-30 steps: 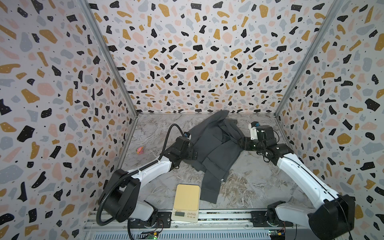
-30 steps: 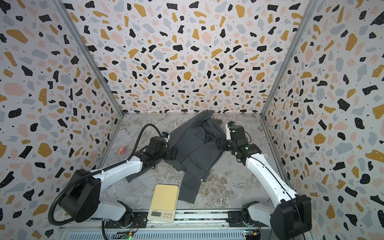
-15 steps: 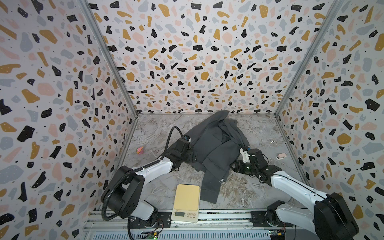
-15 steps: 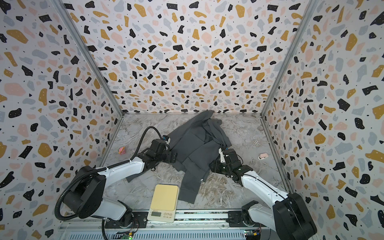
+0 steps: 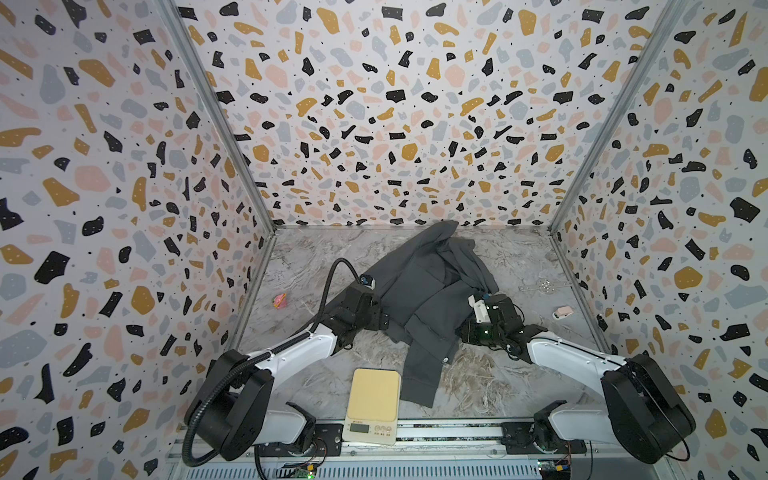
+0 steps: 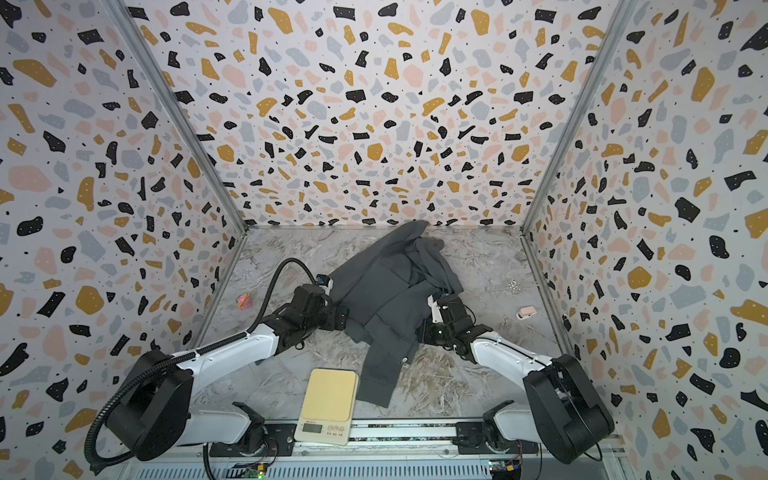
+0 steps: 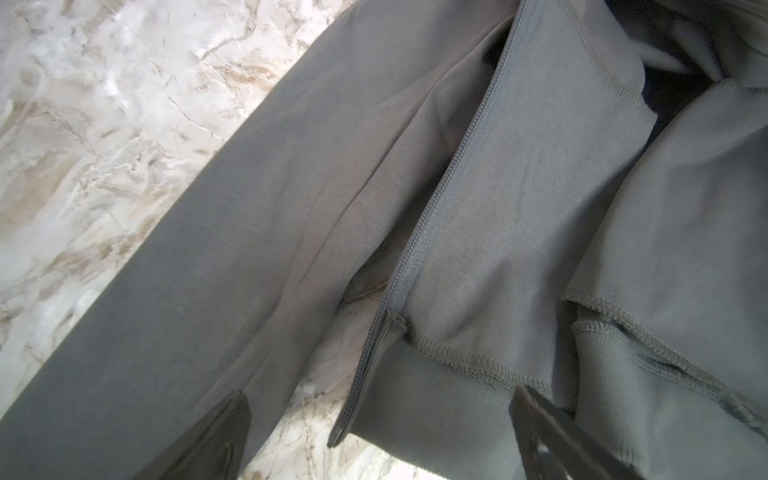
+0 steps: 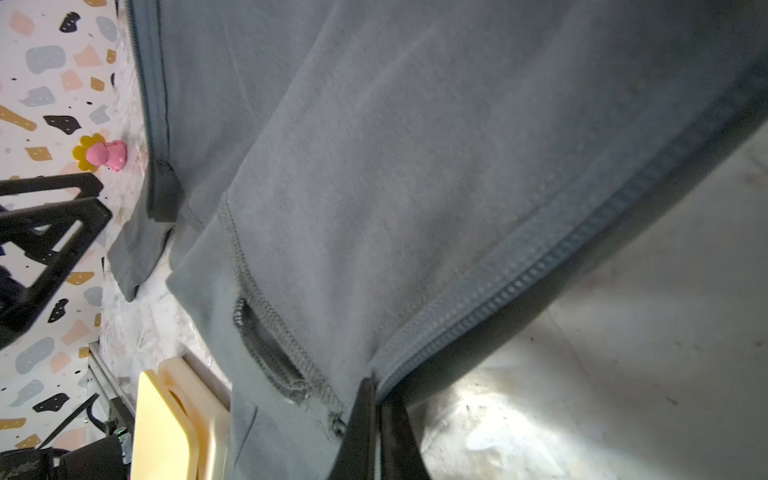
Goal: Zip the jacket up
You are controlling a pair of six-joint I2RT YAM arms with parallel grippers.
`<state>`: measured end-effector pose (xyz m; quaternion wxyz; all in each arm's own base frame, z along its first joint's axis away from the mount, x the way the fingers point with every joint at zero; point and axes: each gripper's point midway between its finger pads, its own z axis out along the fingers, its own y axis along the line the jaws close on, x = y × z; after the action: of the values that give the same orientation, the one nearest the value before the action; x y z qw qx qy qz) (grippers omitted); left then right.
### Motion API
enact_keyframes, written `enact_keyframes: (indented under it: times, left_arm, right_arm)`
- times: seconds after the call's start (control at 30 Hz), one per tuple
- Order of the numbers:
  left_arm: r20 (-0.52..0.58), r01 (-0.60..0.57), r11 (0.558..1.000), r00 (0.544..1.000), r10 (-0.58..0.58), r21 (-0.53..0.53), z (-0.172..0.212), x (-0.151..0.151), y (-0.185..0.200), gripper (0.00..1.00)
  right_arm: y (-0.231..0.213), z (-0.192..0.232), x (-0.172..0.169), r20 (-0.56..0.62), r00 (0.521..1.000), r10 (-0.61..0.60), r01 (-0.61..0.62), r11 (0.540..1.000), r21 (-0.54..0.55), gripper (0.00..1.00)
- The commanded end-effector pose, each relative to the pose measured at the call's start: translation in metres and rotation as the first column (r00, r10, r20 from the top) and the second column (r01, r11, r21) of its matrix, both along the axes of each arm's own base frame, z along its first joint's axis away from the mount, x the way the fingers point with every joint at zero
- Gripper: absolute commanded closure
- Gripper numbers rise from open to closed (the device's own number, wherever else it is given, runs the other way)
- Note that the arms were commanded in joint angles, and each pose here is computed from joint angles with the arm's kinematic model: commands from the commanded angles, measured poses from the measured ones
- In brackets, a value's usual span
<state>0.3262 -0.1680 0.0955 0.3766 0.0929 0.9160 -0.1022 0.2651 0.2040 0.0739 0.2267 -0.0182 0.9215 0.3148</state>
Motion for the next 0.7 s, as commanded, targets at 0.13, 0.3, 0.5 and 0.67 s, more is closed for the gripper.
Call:
enact_keyframes:
  times: [0.13,0.3,0.5,0.67]
  left_arm:
    - [0.040,-0.002,1.000,0.999,0.003,-0.019,0.007,0.000,0.003,0.00]
    - [0.050,0.017,1.000,0.999,-0.016,-0.021,0.010,-0.004,0.002,0.01]
    - [0.064,-0.002,1.000,0.998,0.004,-0.031,0.013,-0.009,0.008,0.00]
    - [0.096,0.005,0.997,0.995,0.002,-0.079,0.024,-0.016,0.007,0.00]
  right_arm:
    - [-0.033,0.040,0.002,0.086,0.996,-0.018,0.031,0.987,-0.155,1.00]
    - [-0.091,0.065,0.000,0.115,0.982,-0.149,0.182,0.903,-0.390,1.00]
    - [-0.100,0.076,-0.006,0.081,0.985,-0.151,0.170,0.834,-0.525,1.00]
    - [-0.030,0.072,0.008,0.046,0.999,-0.024,0.045,0.845,-0.532,1.00]
